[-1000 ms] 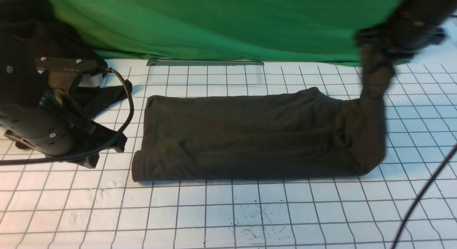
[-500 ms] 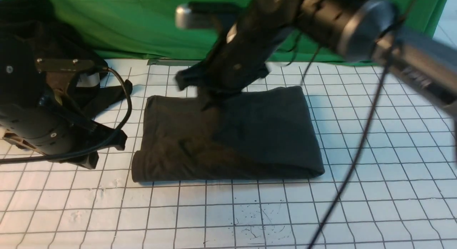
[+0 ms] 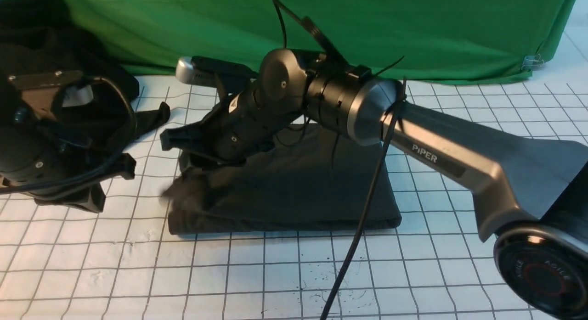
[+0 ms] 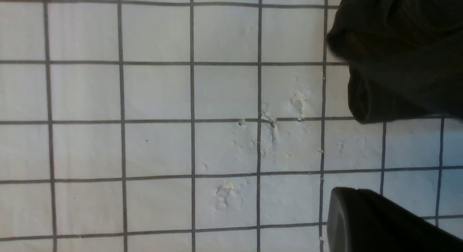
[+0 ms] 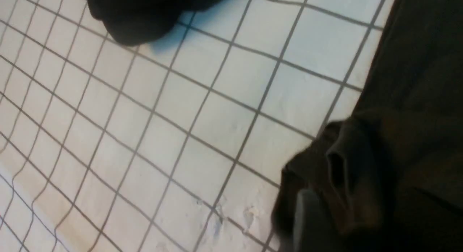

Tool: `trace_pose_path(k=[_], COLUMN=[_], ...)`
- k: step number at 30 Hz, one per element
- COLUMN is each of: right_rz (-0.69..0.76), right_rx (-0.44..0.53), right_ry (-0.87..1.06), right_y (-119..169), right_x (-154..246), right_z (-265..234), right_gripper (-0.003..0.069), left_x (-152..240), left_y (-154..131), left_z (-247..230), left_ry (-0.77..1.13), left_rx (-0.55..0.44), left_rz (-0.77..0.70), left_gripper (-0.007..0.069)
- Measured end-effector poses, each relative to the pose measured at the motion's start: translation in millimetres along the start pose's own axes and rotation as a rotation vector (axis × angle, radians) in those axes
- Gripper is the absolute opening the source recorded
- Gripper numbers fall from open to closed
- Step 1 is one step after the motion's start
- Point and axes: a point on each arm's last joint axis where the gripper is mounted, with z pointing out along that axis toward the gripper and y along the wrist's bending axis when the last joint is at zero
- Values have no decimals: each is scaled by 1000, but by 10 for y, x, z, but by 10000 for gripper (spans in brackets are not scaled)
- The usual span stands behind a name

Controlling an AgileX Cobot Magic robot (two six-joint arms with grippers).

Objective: Fold a long-sleeved shirt over a white checkered tablecloth.

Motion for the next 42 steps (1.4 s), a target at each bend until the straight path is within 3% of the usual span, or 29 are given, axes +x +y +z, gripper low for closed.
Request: trace_pose_path(k=[3, 6, 7, 9, 10, 11, 13, 16, 21, 25, 28, 32, 37, 42], right_rz=[-37, -146, -196, -299, -307, -335, -331, -269, -164, -134, -114, -83, -49, -62], right_rx=[-2, 10, 27, 132, 154, 259, 344, 432, 453, 421, 411, 426, 437, 440], right_ry=[-1, 35, 55, 99, 104, 124, 124, 138, 269, 331, 400, 476, 505, 462], right_y=[-4, -11, -35, -186, -221, -405, -592, -953, -1345, -1445, -1574, -1778, -1942, -1865], right_x=[-46, -105, -152, -307, -331, -450, -541, -588, -337, -141, 63, 286, 376, 301], right_z=[-51, -199, -307, -667, -735, -1050, -1325, -1634, -1567, -1367, -1166, -981, -948, -1101], right_gripper=[436, 440, 420, 292, 279, 144, 56, 11, -2, -2, -3, -3, -3, -3], left_x=[0, -6, -13, -40, -42, -68, -117, -272, -536, -559, -506, -496, -505, -518], left_y=[-10, -22, -32, -92, -92, -158, -233, -384, -712, -845, -753, -641, -609, -602], left_z=[-4, -4, -4, -9, -8, -20, -28, -7, 317, 662, 1050, 1196, 1200, 1125], left_ry=[-1, -8, -16, -45, -45, -76, -92, -97, -52, 20, 120, 143, 131, 112], left_rx=[12, 25, 36, 102, 102, 176, 255, 343, 374, 346, 207, 89, 55, 50], left_rz=[-1, -9, -11, -7, -7, -11, -28, -31, 37, 82, 80, 98, 115, 122], left_gripper=[0, 0, 0, 0, 0, 0, 0, 0, 0, 0, 0, 0, 0, 0])
